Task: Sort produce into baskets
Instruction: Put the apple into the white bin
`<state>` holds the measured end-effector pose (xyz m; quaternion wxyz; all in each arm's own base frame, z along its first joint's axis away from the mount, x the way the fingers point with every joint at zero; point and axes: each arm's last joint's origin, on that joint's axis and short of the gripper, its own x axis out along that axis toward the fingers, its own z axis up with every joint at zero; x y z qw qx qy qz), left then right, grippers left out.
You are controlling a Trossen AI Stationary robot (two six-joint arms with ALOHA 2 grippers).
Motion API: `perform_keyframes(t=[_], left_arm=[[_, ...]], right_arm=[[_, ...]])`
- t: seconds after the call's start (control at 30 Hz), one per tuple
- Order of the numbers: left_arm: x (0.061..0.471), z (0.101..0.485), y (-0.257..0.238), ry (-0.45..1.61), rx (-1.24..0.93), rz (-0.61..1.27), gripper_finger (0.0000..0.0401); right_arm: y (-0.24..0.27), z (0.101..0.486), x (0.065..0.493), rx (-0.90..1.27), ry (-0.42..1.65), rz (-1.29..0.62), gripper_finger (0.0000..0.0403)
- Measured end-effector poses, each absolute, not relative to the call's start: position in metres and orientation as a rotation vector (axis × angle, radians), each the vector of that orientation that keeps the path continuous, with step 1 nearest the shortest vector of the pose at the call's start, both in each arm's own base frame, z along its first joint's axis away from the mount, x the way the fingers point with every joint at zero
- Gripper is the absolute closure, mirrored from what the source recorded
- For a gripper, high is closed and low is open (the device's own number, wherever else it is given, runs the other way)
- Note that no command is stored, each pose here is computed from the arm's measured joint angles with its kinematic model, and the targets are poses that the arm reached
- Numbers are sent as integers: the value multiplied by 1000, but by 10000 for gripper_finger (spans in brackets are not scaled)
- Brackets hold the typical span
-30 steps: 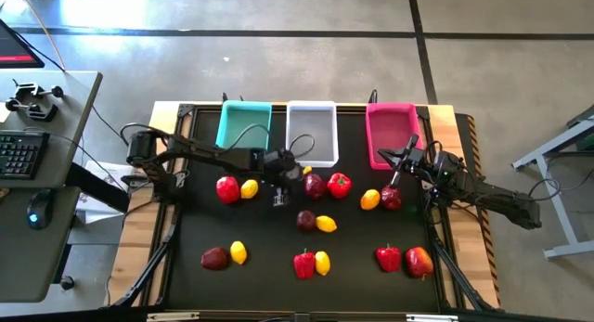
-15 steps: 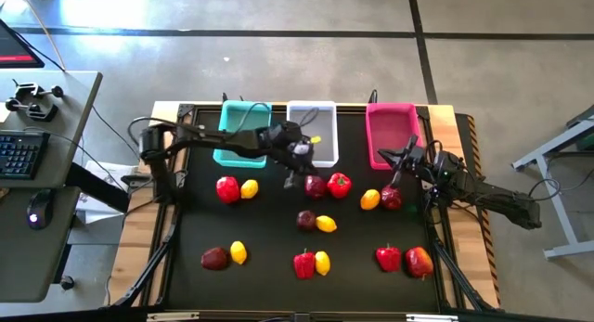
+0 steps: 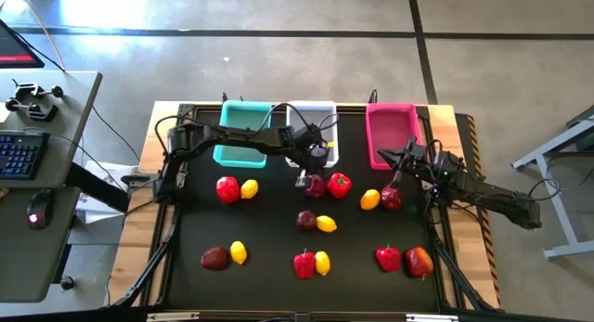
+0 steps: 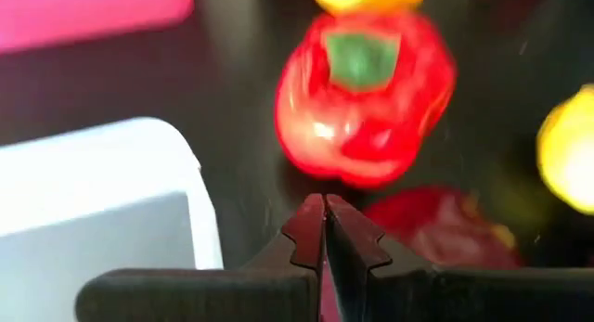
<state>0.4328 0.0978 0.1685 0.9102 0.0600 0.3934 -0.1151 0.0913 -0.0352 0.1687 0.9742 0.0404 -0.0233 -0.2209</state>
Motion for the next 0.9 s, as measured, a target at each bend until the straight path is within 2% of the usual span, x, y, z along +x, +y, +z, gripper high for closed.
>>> perform_keyframes(t=[0.47, 0.57, 0.9], left_arm=[[420, 161, 92, 992, 80, -258, 401], [418, 159, 93, 1029, 97, -210, 401], [402, 199, 94, 1033, -17, -79, 401]], right_arm=[[-35, 169, 91, 66, -43, -446, 402], [-35, 169, 91, 66, -43, -446, 402], [-35, 169, 91, 66, -42, -446, 402]])
